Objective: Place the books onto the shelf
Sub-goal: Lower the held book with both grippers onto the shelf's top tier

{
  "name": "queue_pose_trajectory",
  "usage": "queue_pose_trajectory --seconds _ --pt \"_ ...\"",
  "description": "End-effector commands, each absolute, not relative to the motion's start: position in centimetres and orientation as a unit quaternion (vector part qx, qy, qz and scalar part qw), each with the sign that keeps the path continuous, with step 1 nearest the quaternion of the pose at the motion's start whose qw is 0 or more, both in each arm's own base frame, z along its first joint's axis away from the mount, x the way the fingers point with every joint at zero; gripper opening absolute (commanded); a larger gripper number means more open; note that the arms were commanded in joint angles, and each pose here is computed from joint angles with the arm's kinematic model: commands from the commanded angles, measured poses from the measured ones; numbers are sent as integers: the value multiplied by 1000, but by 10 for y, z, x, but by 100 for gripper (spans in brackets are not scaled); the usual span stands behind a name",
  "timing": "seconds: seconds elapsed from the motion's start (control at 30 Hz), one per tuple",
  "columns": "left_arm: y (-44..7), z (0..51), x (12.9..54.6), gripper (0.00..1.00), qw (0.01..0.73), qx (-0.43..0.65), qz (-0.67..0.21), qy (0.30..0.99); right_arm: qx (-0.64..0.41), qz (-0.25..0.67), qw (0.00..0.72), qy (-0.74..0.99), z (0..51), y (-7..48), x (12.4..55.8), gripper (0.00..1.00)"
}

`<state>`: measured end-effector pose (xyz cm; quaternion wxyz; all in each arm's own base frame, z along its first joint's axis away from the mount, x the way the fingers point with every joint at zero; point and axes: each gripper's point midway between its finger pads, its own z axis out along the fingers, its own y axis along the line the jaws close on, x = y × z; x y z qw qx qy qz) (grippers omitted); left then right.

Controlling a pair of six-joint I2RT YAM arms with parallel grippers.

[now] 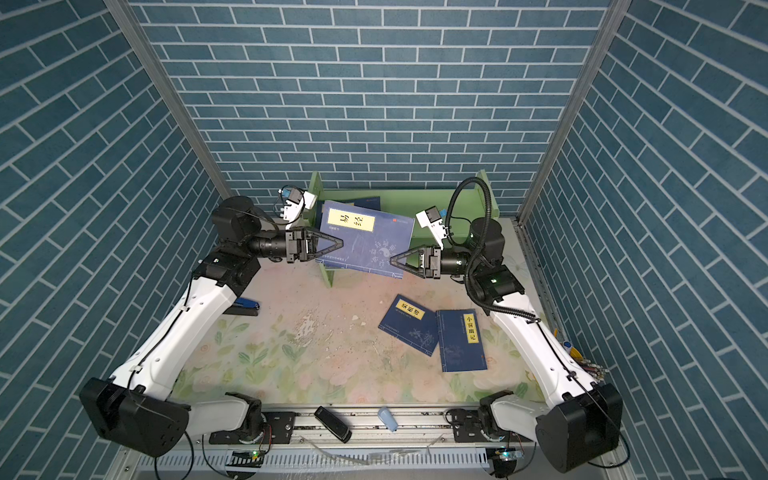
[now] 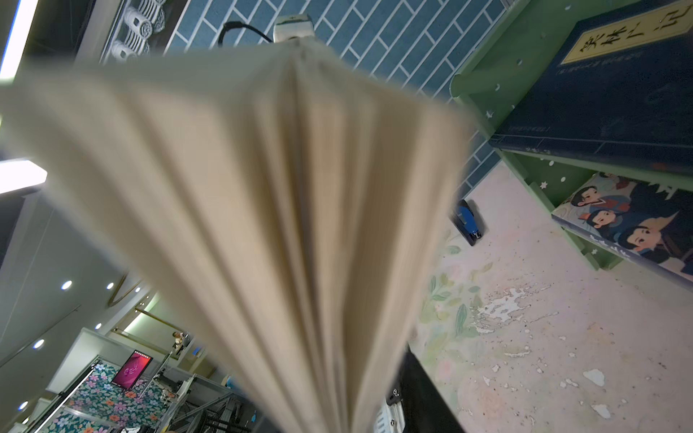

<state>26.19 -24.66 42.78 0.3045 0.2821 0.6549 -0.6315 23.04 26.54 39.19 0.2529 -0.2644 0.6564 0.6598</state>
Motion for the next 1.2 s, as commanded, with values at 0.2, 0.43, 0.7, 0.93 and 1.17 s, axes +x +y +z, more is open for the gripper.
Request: queue_pose_trajectory --seconds 0.2,0.43,0.7,0.93,1.17 --pt "-241 419 270 3 335 250 -619 665 -248 682 295 622 421 269 251 4" --pt "-233 409 282 50 349 221 -604 681 -254 682 283 625 428 275 263 0" --pt "-157 441 315 74 462 144 -504 715 -257 662 284 644 432 270 289 0" --pt "-146 471 304 76 491 169 -483 705 -246 661 242 666 421 272 324 0" --pt "-148 463 316 78 481 158 -502 701 -225 667 197 682 411 287 359 0"
